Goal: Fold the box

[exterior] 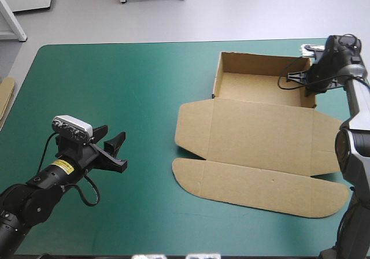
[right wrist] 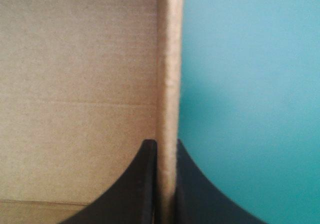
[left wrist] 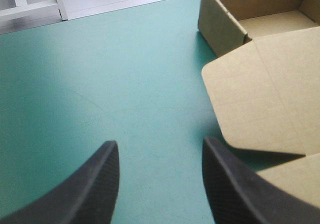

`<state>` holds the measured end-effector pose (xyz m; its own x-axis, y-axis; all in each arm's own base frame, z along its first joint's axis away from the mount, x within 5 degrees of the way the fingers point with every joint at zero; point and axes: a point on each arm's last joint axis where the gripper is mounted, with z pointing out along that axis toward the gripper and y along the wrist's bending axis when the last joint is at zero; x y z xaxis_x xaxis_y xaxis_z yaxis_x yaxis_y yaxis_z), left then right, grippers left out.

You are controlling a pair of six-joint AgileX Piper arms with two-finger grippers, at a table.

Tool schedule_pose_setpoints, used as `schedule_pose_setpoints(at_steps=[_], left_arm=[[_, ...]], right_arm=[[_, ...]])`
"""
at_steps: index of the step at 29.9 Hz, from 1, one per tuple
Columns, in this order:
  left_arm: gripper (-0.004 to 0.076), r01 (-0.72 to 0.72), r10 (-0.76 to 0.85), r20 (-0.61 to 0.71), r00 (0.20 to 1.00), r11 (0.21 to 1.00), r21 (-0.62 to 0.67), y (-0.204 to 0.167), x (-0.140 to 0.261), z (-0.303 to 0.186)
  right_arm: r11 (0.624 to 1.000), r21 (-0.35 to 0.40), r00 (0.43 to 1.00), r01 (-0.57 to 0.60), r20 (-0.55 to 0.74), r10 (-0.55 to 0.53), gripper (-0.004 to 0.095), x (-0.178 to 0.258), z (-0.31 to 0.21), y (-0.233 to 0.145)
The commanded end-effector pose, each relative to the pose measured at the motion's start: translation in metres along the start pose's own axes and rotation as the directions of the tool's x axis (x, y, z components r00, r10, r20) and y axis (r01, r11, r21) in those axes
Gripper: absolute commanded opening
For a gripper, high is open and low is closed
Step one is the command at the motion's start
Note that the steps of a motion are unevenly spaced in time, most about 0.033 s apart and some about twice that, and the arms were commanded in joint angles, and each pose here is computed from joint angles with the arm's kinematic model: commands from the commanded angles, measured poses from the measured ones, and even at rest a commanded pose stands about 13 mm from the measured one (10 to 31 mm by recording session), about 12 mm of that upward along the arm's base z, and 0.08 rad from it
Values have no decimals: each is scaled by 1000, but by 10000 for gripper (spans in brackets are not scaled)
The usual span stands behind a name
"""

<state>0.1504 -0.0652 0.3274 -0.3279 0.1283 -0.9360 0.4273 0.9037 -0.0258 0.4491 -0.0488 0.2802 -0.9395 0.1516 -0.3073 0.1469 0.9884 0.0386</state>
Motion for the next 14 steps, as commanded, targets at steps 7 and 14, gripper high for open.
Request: schedule_pose_setpoints(at_steps=[7, 14], left_arm=[[367, 15, -14, 92, 996, 1000, -9, 0, -14, -5], [367, 22, -22, 82, 996, 1000, -3, 0, -13, -5]], right_arm=[[981, 89, 982, -175, 90, 167, -17, 4, -41, -95], [944, 156, 955, -292, 104, 278, -17, 17, -48, -154]])
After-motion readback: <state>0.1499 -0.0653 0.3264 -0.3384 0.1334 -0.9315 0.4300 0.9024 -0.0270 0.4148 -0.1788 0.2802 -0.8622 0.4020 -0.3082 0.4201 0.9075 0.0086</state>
